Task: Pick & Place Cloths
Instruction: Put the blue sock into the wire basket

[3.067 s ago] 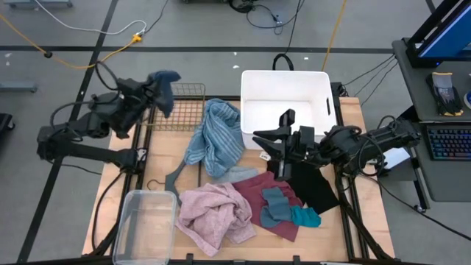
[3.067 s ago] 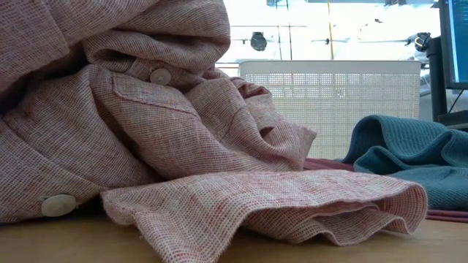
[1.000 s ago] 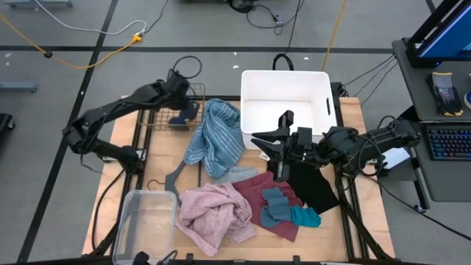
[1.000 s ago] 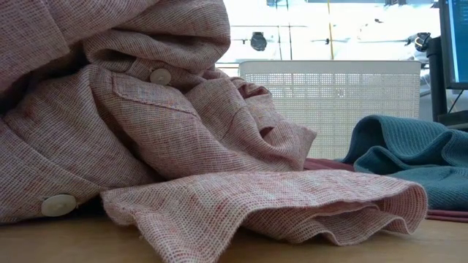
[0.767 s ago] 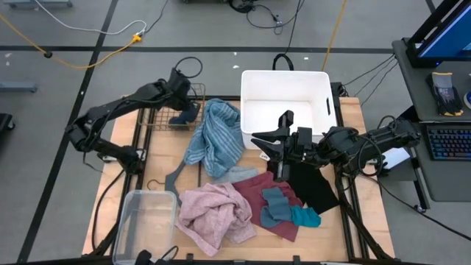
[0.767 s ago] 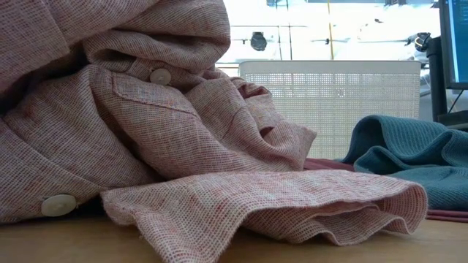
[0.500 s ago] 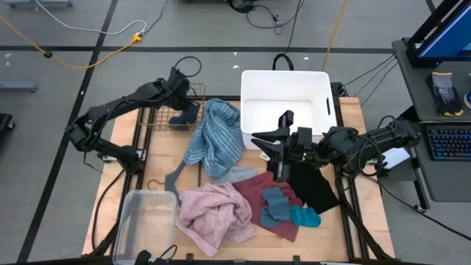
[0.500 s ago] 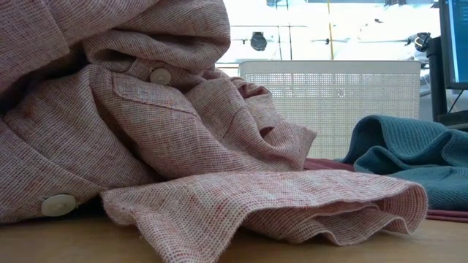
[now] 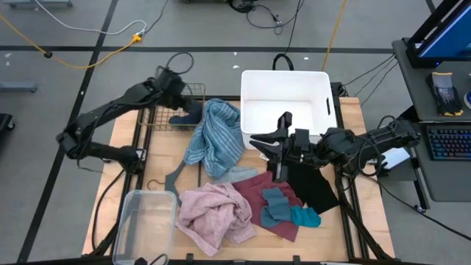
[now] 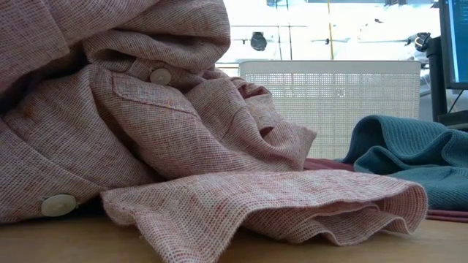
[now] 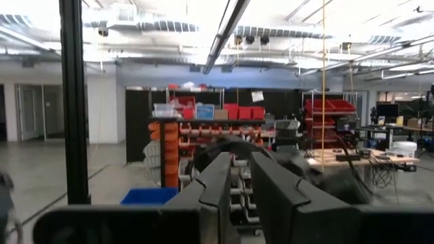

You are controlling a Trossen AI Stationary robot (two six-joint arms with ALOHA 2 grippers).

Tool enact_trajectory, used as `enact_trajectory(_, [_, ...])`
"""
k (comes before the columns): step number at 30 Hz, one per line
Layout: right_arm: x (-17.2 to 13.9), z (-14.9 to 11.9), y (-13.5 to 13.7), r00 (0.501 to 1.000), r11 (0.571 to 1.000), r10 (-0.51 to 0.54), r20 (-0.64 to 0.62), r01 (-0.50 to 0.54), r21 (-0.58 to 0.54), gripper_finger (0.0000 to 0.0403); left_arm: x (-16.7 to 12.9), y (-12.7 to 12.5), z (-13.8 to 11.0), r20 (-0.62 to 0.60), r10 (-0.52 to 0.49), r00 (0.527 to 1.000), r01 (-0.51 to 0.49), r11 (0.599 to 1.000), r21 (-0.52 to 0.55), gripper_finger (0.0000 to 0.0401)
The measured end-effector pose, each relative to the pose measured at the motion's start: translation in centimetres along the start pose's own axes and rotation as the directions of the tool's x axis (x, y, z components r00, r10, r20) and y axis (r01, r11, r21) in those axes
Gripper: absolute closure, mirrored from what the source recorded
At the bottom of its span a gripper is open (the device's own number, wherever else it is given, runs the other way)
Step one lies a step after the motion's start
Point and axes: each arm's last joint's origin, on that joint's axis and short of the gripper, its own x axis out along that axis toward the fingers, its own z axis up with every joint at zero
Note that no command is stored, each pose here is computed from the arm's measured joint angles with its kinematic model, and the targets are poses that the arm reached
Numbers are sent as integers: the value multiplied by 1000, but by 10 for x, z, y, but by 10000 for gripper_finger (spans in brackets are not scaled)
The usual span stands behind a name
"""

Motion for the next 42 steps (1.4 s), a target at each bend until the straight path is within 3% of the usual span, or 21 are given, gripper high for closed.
enact_trajectory(4, [-1, -5, 3, 999, 1000, 16, -49, -17, -19, 348, -42, -10, -8, 119, -87, 989, 86, 996, 19, 242])
enact_trajectory(9, [-2, -12, 5, 992, 998, 27, -121, -33, -48, 348, -94, -19, -26, 243, -220, 945, 210, 976, 63, 302])
enact_trajectory(15, [-4, -22, 5, 976, 995, 31, -215, -51, -86, 348, -135, -24, -49, 304, -372, 877, 343, 928, 143, 390])
enact_trajectory(18, [-5, -28, 5, 962, 995, 32, -271, -55, -79, 348, -148, -24, -57, 312, -428, 848, 384, 903, 194, 392])
enact_trajectory(24, [-11, -39, 8, 920, 996, 39, -391, -65, -53, 348, -161, -28, -70, 308, -531, 789, 432, 837, 336, 398])
enact_trajectory(31, [-27, -50, 26, 851, 965, 96, -516, -206, -161, 348, -160, -25, -88, 357, -650, 671, 492, 750, 441, 399])
enact_trajectory(36, [-42, -59, 38, 773, 933, 127, -621, -305, -189, 348, -152, -16, -103, 359, -672, 648, 516, 734, 443, 393])
enact_trajectory(42, [-54, -67, 40, 683, 947, 136, -718, -303, -108, 348, -148, -6, -114, 388, -672, 631, 527, 738, 421, 395])
